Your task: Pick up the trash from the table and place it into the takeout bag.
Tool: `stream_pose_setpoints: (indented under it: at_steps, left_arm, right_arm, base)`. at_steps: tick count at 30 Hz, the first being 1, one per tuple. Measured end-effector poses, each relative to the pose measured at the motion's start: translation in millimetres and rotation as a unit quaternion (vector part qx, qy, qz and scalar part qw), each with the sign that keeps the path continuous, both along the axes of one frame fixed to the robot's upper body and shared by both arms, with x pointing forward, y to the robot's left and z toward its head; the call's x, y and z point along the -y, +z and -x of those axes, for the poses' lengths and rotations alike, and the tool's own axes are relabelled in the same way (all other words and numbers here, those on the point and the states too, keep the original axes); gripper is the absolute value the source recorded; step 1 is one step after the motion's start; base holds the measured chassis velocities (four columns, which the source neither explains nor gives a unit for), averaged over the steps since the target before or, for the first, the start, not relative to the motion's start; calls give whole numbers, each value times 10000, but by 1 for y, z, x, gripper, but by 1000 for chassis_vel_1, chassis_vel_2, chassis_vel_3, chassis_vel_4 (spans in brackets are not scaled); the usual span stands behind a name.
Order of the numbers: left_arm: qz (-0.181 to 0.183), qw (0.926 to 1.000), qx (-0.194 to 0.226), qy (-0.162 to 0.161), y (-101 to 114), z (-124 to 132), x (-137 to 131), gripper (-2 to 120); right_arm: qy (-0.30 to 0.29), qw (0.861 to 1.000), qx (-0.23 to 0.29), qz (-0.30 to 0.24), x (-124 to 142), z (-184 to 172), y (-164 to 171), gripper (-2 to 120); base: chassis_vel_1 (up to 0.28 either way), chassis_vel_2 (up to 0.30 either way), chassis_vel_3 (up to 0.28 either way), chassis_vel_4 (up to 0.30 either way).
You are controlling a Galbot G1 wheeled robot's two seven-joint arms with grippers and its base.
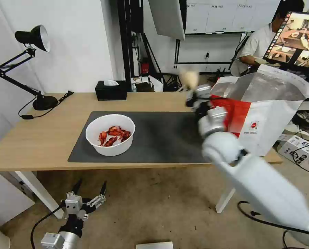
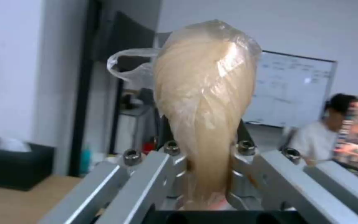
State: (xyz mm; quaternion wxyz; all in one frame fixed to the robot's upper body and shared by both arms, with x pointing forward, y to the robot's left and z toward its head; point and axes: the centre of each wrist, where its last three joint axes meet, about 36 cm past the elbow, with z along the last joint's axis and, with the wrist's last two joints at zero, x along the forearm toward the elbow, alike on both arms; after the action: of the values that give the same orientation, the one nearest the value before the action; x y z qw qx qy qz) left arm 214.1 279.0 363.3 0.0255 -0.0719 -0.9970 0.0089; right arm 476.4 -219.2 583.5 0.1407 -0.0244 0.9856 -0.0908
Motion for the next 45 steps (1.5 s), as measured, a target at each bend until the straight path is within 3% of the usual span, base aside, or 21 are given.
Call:
stream_pose_setpoints:
  at_steps: [5,8,14,24,30,37,45]
  left_arm:
    - [7,10000,10,-44,0,-1,3,100]
    - [20,10000,18,-88,0,-3,6,100]
    - [38,9999,39,-150,1,-4,13,100]
    - [11,9998,95,-150,8,-4,12,100]
    - [11,9999,95,-130,8,-1,15,100]
    - [12,9998,131,-126,11,-1,17,100]
    - [5,9997,188,-127,16,0,18,100]
  right_arm:
    - [-375,9993,-34,-26,25,6,17,7]
    - [-697,9970,-266,-196,47,10,35,7]
    - [-969,9928,-631,-316,67,4,41,10]
    - [-1104,9896,-888,-249,73,-4,31,49]
    - [-1087,9891,-971,-208,72,-1,29,66]
    - [-1062,9892,-993,-174,71,3,29,96]
    - [-1024,9888,-1072,-180,71,10,25,100]
  base:
    - [0,0,0,0]
    - [0,0,0,0]
    - [0,0,0,0]
    - [0,0,0,0]
    - [0,0,0,0]
    - [0,0,0,0]
    - [0,0,0,0]
